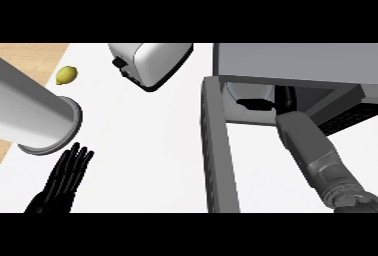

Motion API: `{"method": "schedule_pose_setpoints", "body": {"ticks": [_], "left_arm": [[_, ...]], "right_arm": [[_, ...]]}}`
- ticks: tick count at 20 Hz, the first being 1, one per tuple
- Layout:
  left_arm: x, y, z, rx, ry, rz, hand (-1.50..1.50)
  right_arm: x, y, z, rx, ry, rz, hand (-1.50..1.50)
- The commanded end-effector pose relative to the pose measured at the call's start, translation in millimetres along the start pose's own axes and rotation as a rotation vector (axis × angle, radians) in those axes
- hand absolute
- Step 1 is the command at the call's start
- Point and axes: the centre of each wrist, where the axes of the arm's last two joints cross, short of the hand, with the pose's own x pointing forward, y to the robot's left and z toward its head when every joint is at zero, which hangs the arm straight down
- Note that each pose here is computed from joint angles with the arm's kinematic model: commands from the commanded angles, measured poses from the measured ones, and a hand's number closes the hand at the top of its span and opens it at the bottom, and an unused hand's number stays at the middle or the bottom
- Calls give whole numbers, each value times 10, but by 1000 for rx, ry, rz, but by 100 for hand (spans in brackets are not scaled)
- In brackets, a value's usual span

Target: Pick up the milk, place it into the microwave and close the microwave

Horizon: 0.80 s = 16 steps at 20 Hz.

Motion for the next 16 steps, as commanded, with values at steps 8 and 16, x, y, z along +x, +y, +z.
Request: {"method": "schedule_pose_setpoints", "body": {"ticks": [8,16], "left_arm": [[6,-163,-175,-32,8,7,-150],[-133,-321,-172,-34,15,1,-150]], "right_arm": [[-386,62,538,15,28,-161,-150],[-649,69,994,130,67,-363,-150]]}}
